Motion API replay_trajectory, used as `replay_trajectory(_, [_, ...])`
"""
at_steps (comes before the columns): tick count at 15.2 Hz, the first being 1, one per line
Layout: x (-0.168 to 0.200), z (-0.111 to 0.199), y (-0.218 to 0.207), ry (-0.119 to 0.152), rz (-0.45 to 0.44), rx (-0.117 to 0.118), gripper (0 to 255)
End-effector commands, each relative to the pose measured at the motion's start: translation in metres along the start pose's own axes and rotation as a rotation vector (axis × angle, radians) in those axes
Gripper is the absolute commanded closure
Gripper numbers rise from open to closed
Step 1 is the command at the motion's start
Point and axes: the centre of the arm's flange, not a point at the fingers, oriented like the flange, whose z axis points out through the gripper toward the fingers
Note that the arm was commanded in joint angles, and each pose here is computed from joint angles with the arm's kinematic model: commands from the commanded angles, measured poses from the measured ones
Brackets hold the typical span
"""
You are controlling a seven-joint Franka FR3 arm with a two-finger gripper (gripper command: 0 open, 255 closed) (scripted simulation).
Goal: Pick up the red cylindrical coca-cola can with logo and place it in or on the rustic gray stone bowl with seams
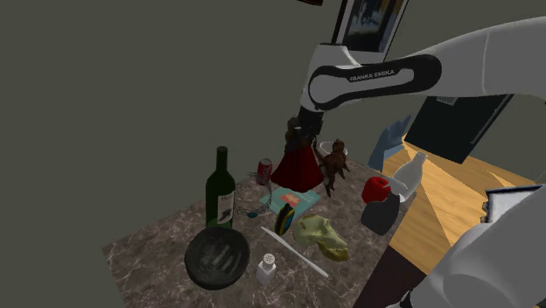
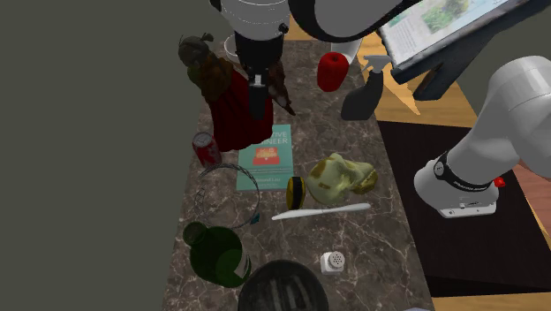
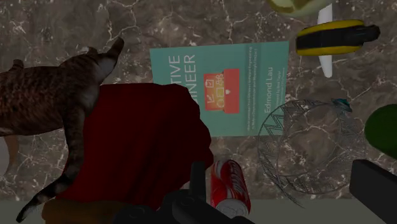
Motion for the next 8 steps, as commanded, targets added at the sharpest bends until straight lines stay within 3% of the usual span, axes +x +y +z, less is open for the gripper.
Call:
replay_trajectory(1, [0.021,0.021,0.0,-0.009,0.0,0.006,0])
replay_trajectory(8, [0.091,0.086,0.007,-0.038,0.002,0.029,0])
